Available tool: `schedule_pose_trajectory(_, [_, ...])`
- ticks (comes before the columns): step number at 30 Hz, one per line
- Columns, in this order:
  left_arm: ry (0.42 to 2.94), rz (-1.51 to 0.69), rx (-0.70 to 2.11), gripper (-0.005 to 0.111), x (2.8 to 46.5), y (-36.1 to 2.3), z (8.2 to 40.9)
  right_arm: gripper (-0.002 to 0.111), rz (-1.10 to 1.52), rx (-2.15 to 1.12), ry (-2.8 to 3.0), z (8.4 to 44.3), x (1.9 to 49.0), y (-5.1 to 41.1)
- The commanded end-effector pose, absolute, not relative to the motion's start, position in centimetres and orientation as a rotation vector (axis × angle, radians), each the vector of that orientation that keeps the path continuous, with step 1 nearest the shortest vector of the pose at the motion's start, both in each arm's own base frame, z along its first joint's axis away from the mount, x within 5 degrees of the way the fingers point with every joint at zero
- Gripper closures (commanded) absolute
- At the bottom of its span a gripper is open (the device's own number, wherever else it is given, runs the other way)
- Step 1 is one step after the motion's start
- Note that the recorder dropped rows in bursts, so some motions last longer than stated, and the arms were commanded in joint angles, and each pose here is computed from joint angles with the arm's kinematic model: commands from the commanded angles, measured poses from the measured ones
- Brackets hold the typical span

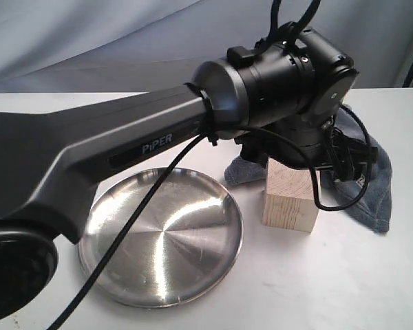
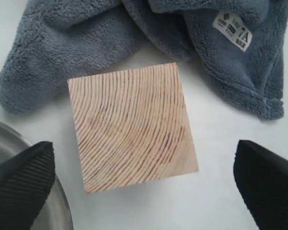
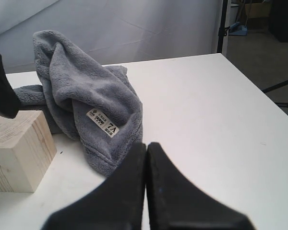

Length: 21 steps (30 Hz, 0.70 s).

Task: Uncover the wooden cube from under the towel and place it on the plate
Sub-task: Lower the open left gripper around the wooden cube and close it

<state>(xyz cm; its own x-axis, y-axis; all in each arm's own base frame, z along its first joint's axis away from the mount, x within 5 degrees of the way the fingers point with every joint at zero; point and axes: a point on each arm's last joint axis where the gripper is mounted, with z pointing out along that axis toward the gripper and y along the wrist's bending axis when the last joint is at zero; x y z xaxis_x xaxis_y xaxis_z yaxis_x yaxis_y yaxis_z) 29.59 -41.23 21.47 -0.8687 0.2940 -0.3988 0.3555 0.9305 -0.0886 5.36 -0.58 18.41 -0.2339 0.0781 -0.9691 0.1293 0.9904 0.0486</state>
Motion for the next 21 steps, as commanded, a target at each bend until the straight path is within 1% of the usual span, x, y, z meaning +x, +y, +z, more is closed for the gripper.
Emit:
schedule_pose_trajectory(1, [2.689, -0.218, 0.430, 0.011, 30.1, -41.5, 20.3, 0.108, -0.059, 0.151, 1.808, 18.3, 5.3, -0.6])
schedule_pose_trajectory(11, [2.687, -0.216, 0.350, 0.011, 30.7, -42.0, 18.1, 0.108, -0.059, 0.151, 1.808, 18.3, 5.3, -0.6])
schedule_pose_trajectory(15, [2.676, -0.212, 0.353, 0.011, 30.8, -42.1, 17.7, 0.108, -0.059, 0.151, 1.808, 18.3, 5.3, -0.6])
schedule_pose_trajectory(21, [2.687, -0.171, 0.367, 0.011, 31.0, -42.2, 16.2, 0.108, -0.059, 0.151, 1.808, 18.3, 5.3, -0.6])
